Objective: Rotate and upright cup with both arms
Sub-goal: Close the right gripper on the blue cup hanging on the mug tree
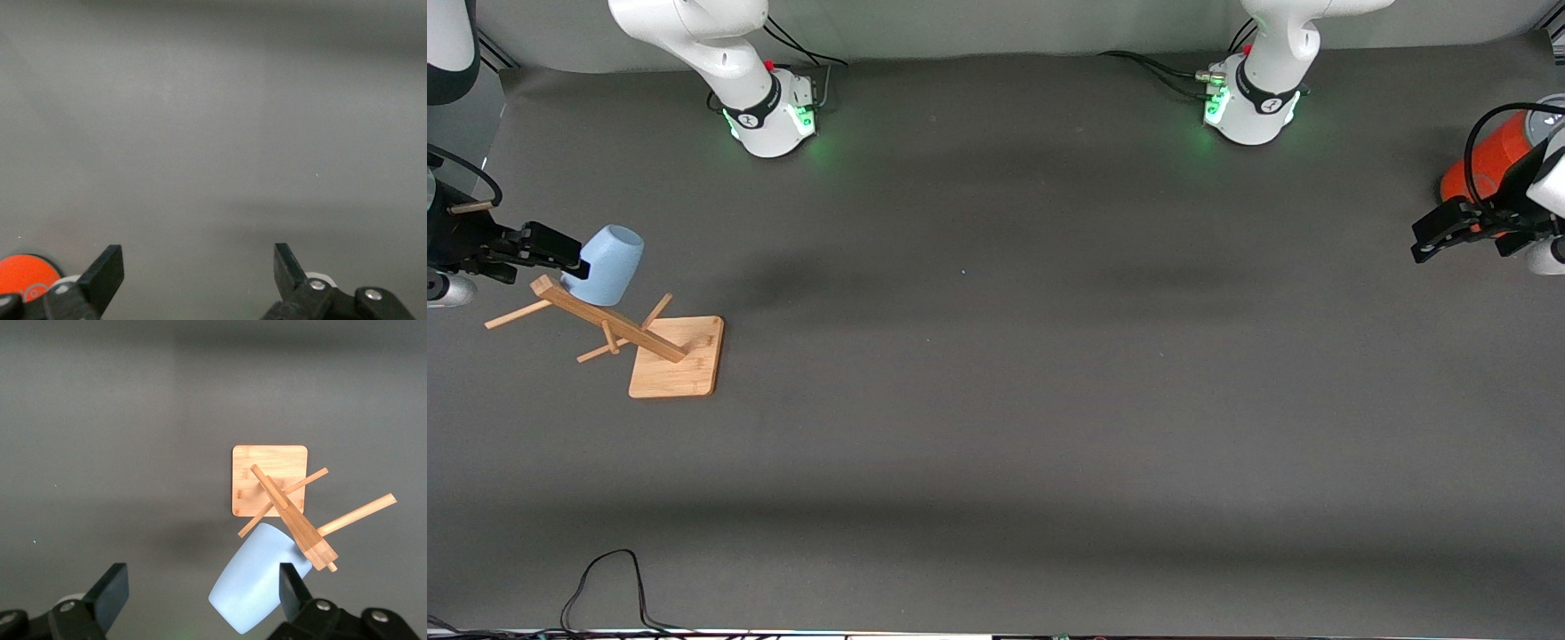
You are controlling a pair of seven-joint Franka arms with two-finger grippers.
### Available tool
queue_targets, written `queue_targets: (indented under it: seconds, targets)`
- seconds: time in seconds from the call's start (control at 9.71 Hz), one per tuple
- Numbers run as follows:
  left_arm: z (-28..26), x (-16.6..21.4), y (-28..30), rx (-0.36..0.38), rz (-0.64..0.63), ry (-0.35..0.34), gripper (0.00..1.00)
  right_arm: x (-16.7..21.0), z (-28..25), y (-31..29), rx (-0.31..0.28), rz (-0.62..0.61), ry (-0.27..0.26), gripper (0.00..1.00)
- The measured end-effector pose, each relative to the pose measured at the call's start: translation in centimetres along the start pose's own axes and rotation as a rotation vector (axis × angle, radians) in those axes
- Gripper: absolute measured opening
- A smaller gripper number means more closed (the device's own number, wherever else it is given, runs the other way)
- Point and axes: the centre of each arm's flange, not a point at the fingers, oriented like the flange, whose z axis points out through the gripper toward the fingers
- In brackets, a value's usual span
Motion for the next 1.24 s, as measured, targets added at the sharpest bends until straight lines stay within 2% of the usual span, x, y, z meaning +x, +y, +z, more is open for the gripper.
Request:
queue_targets:
  seconds: [0.31,0.82,1.24]
  targets:
    - [0.1,0.7,2.0,0.000,0.035,-0.030,1.00,0.0,0.0,-0.1,0.000,-0.001,0.002,1.00]
    - [0.3,1.3,1.8,0.002,0.032,-0.060,1.00,-0.2,-0.2,0.5,0.001,0.009,0.003,1.00]
    - [0.7,1.5,1.8,0.002,0.031,-0.069,1.00,-4.1,-0.2,6.4,0.025,0.116,-0.009,1.00]
